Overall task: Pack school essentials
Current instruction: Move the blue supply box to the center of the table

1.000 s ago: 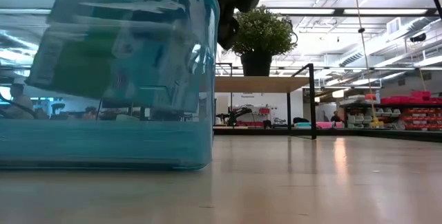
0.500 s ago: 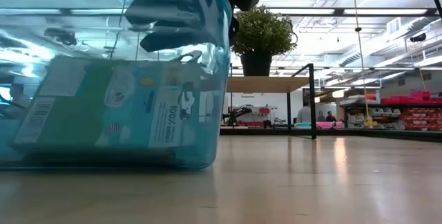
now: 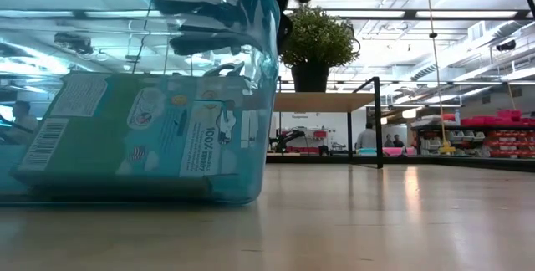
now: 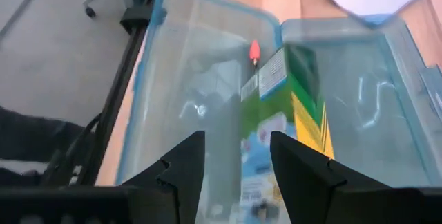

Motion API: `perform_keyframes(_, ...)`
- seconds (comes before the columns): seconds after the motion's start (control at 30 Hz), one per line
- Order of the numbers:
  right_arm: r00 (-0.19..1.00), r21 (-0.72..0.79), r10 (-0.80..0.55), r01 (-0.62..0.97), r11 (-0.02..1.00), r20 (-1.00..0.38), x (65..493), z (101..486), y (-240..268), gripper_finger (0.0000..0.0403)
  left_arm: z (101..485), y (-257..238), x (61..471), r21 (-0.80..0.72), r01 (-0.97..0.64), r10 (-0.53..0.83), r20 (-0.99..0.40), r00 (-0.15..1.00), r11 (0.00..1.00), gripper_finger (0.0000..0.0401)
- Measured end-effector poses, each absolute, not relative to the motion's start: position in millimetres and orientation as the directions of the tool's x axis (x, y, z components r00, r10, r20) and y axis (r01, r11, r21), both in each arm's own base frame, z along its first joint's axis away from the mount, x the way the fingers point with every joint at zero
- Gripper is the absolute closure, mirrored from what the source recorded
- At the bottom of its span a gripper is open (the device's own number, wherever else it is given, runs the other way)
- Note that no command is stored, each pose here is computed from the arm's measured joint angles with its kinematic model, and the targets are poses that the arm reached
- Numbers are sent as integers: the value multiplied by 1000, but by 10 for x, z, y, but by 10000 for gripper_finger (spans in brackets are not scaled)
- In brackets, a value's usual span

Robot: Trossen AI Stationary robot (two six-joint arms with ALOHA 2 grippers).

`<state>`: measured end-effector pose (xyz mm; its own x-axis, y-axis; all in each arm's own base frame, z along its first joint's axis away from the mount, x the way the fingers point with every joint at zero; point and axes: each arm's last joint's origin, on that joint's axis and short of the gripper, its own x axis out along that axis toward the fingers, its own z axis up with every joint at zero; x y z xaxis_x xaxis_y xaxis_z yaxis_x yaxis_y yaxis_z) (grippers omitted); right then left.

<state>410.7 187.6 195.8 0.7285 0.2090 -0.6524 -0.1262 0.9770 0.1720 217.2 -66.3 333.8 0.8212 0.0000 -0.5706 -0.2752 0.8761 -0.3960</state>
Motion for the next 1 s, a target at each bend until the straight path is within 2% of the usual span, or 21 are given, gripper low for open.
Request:
perform_keyframes(0.23,731,183,187,-86,979,-657,3929,2295,1846,230,3252,-746,2251,-401,-285,-14,-598,801,871,394)
perform_keyframes(0.37,697,44,17,21,999,-717,3789,2317,1799,231,3133,-893,2325,-410,-287,-47,-638,769,866,388)
perform_keyframes(0.6,577,-136,-231,204,969,-783,3630,2204,1679,231,3007,-1325,2298,-511,-232,-207,-662,720,828,385)
perform_keyframes(0.83,562,-152,-287,274,950,-776,3572,2258,1637,231,3106,-1706,2075,-657,-158,-364,-583,726,737,392)
perform_keyframes(1.0,559,-159,-334,338,928,-759,3545,2333,1559,231,2909,-1890,2090,-601,-167,-358,-652,669,782,382)
